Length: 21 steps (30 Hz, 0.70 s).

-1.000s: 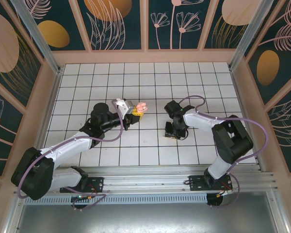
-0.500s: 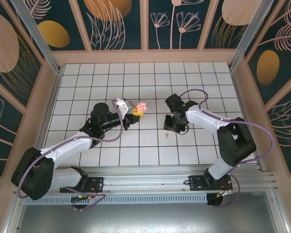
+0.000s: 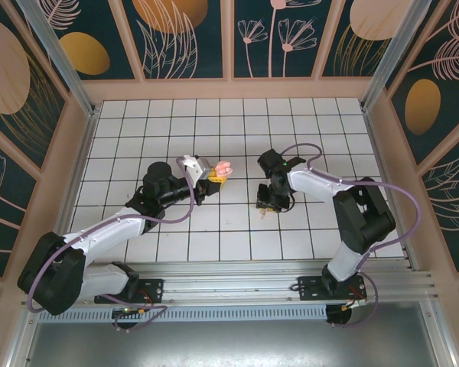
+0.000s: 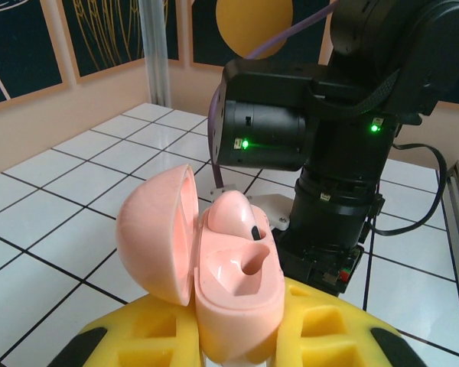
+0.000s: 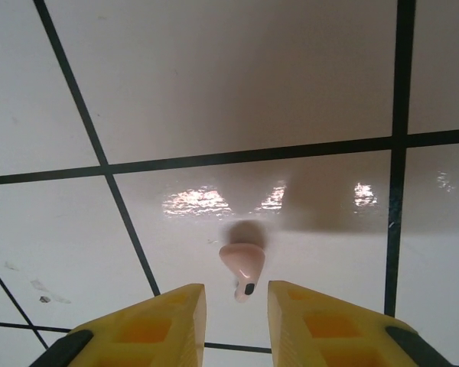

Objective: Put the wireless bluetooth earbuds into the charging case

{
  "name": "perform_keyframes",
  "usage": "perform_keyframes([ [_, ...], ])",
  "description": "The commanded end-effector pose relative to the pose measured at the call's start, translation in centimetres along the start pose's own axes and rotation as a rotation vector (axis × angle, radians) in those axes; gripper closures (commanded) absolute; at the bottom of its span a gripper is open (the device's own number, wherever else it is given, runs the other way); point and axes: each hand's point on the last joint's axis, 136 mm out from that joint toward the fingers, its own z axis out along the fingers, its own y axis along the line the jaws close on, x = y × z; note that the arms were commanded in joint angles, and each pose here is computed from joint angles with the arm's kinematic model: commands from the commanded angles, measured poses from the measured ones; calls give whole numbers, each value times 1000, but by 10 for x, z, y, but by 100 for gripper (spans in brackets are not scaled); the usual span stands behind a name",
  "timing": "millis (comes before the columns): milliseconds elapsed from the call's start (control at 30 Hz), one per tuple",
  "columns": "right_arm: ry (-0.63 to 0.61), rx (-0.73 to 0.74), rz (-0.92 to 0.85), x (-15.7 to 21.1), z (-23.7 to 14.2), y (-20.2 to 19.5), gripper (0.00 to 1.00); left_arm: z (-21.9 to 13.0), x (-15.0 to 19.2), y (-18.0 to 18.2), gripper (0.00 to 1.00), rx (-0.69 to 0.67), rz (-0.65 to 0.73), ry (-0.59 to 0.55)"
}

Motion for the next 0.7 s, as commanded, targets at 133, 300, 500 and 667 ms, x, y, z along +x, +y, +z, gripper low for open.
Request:
perform_keyframes([
  [133, 23, 5, -24, -1, 5, 5, 73, -2, -12, -2, 84, 1, 34, -26],
  [300, 35, 15, -25, 1, 10, 2, 71, -2, -12, -2, 84, 0, 35, -25],
  [500, 31, 20, -26, -2, 15, 1, 70, -2, -12, -1, 84, -2, 36, -24],
  [667, 35, 11, -36, -5, 19, 4, 71, -1, -12, -2, 84, -2, 37, -24],
])
